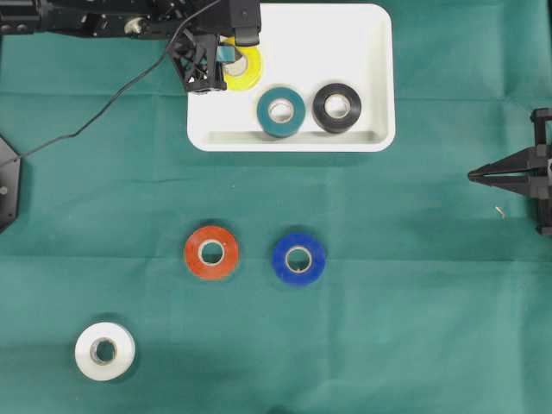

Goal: Put the tape into the white case with the left arm.
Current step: 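Open the left gripper to release the yellow roll in the tray, then withdraw the open left gripper back to the left side, then move the left gripper down to the red roll and grip its hole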

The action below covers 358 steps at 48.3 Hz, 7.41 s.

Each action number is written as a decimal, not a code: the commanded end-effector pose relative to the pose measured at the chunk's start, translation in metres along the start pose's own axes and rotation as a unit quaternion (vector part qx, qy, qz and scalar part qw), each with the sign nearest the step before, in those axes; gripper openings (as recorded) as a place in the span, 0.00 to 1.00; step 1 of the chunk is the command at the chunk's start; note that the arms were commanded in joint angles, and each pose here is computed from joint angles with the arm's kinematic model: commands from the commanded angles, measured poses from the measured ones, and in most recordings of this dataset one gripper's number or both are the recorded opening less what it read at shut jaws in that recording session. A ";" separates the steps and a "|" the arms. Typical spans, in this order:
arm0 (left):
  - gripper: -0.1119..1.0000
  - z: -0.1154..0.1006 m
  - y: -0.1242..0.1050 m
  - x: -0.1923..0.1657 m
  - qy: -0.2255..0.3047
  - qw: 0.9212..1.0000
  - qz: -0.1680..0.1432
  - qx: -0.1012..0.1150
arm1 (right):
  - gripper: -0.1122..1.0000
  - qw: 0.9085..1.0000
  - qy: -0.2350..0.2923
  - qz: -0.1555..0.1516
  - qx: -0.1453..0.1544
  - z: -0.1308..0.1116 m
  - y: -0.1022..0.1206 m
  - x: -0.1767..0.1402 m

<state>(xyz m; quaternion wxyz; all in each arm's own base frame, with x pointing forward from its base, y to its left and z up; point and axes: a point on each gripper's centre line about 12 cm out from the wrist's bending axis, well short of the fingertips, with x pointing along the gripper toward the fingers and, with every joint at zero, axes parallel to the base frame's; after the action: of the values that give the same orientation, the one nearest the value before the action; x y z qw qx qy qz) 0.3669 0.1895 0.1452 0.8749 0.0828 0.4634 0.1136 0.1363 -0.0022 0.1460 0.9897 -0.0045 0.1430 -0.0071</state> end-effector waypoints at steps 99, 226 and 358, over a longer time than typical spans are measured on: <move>0.83 -0.010 -0.141 -0.112 -0.089 0.987 -0.106 0.077 | 0.02 1.000 -0.008 0.000 0.001 0.006 0.000 0.001; 0.82 -0.041 -0.186 -0.134 -0.126 0.973 -0.151 0.120 | 0.02 1.000 -0.008 0.000 0.000 0.006 0.000 0.001; 0.32 -0.017 -0.228 -0.044 -0.063 0.974 -0.165 0.144 | 0.02 1.000 -0.008 0.000 0.000 0.005 0.000 0.001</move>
<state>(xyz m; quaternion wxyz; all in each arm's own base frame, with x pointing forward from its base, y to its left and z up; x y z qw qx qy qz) 0.3510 -0.0381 0.1003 0.8789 0.1366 0.4445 -0.1063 0.1363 -0.0020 0.1459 0.9896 -0.0046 0.1437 -0.0064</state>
